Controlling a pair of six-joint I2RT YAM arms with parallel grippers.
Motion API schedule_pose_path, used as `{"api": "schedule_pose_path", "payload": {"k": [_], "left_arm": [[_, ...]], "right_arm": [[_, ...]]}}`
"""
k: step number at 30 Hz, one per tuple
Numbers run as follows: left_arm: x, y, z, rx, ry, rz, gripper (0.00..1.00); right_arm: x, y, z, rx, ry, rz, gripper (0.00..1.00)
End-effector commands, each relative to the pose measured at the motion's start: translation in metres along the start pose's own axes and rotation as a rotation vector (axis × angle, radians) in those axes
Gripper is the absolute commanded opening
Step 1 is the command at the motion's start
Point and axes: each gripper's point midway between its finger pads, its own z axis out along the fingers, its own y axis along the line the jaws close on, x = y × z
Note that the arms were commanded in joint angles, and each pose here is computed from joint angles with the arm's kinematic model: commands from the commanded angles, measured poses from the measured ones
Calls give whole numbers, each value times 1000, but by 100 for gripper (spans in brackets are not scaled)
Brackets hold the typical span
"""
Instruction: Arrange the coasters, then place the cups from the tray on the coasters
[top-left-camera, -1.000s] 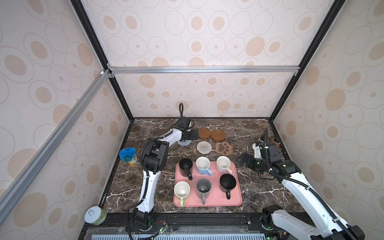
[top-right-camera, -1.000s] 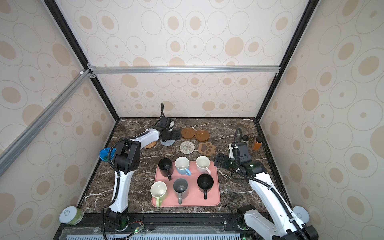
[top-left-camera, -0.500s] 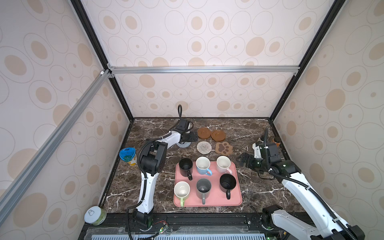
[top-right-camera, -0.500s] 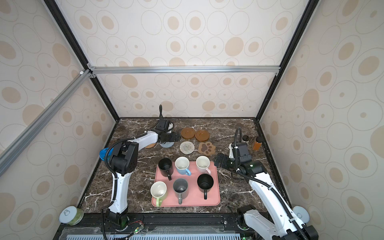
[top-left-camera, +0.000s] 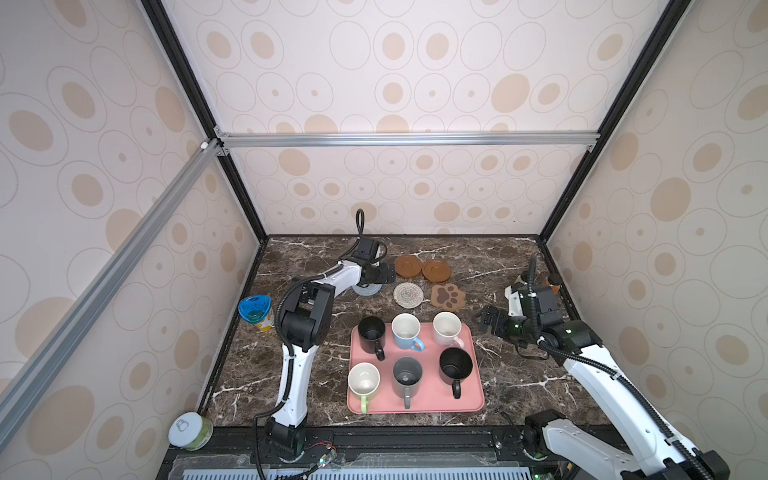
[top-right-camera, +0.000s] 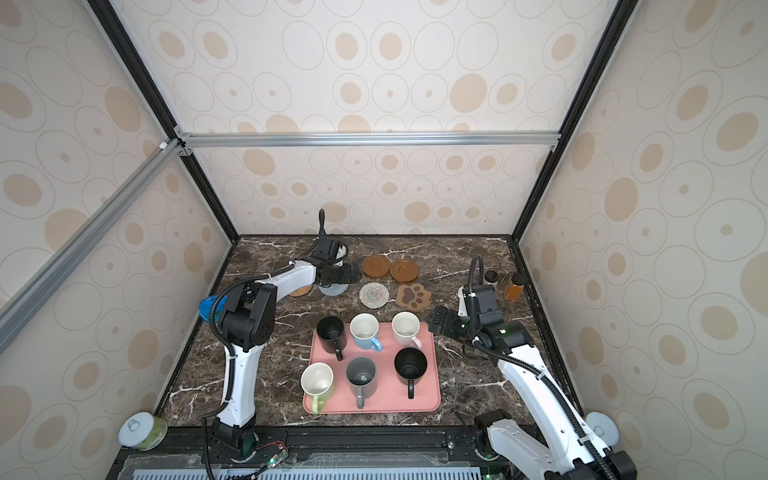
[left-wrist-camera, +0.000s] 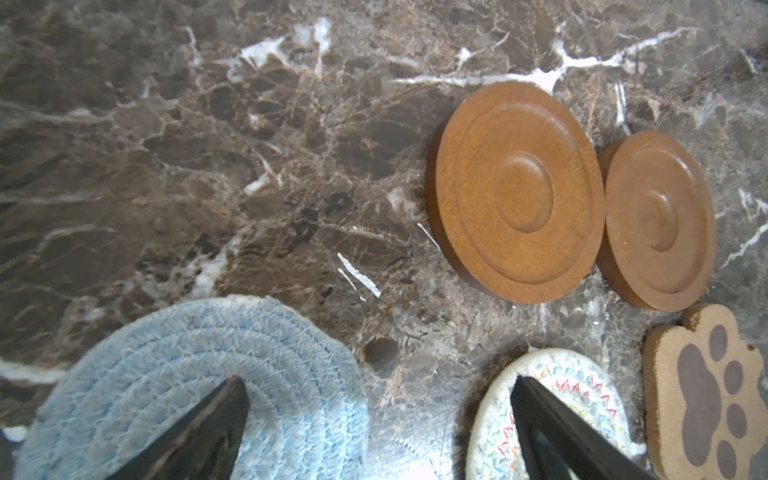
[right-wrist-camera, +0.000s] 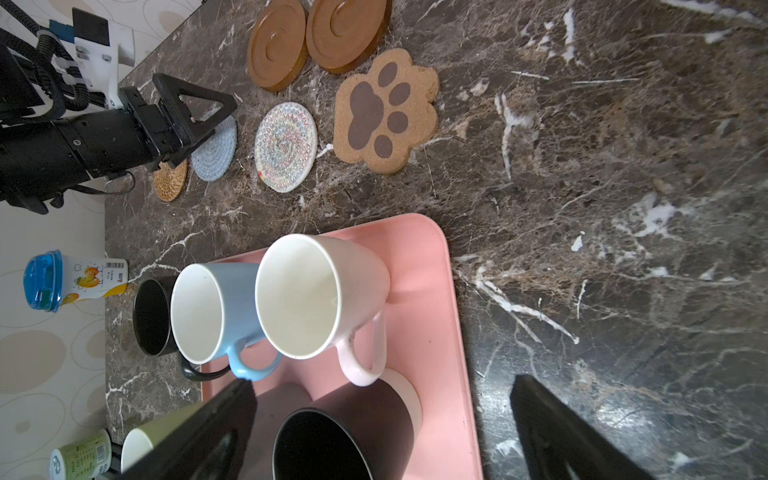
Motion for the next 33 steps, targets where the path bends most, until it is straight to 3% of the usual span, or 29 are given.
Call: {"api": "schedule_pose_path", "payload": {"k": [1,17,23,28,33], "left_arm": [[-5,3,-3,-22,6,-9,100],[-47,-10,-24,8,-78,24,100],[-61,-21,-69,40,-155,26,100],[-46,-6,-115,65,-221,-35,100],[-20,21,-160,61,-271,-98,100]], "right_arm": [[6,-1,1,2,18,8,100],[2,0,-3,11,8,-14,100],[-19,14,-4,6,1,-89,99],[-46,39,5,-29,22,-165,99],[-79,69,42,-76,104,-188,99]]}}
